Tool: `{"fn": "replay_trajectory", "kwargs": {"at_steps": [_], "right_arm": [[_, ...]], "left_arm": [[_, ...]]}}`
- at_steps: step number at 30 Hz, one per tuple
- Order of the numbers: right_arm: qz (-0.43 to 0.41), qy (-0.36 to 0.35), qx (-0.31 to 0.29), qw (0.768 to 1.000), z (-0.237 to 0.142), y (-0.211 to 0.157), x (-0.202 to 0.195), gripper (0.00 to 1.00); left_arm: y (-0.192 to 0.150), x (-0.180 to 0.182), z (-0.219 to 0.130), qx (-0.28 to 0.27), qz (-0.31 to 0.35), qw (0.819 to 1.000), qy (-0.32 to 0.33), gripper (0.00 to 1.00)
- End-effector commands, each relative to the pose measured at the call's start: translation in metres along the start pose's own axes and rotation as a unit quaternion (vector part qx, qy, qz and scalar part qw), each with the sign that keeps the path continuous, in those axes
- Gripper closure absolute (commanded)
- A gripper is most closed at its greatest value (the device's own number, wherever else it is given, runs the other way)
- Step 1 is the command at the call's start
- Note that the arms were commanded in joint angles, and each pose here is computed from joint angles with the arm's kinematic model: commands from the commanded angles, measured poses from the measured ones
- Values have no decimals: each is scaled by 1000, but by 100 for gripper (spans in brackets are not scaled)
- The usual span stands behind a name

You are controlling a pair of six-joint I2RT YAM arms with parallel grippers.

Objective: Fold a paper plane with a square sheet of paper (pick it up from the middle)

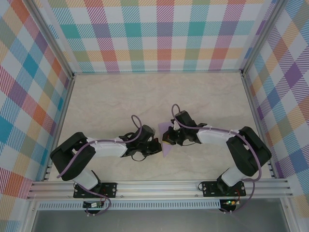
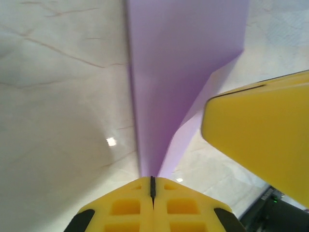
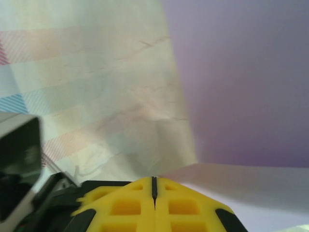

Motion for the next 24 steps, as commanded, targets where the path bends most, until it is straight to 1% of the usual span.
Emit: {"fn": "replay_trajectory", "kwargs": {"at_steps": [1, 4, 8, 13, 17, 24], "right_arm": [[-27, -3, -11, 1000, -14, 1, -8, 100], [-37, -7, -14, 999, -22, 3, -14, 100], [-47, -15, -12, 999, -26, 5, -21, 100], [-45, -22, 3, 999, -20, 6, -29, 100], [-41, -24, 13, 999, -14, 6, -33, 100], [-34, -31, 35, 998, -4, 7, -39, 100]], "left_arm": [[2, -22, -5, -16, 13, 999, -48, 100], [1, -28, -5, -22, 15, 998, -59, 100], [0, -31, -4, -26, 17, 998, -53, 100], [-2, -36, 8, -7, 21, 998, -59, 100], [-2, -35, 16, 4, 22, 999, -38, 100], [-6, -22, 25, 24, 16, 1000, 7, 100]]}}
Point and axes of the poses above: each hand's point on the last joint's axis, 136 mm out from that joint toward the fingers, its own z axis out along the fingers, its own x axis along the line the jaws close on, y = z × x, the point moved 7 cm from there along -z, back along the fingers, and after that the axes turned 13 degrees about z, right-handed, at the moved point
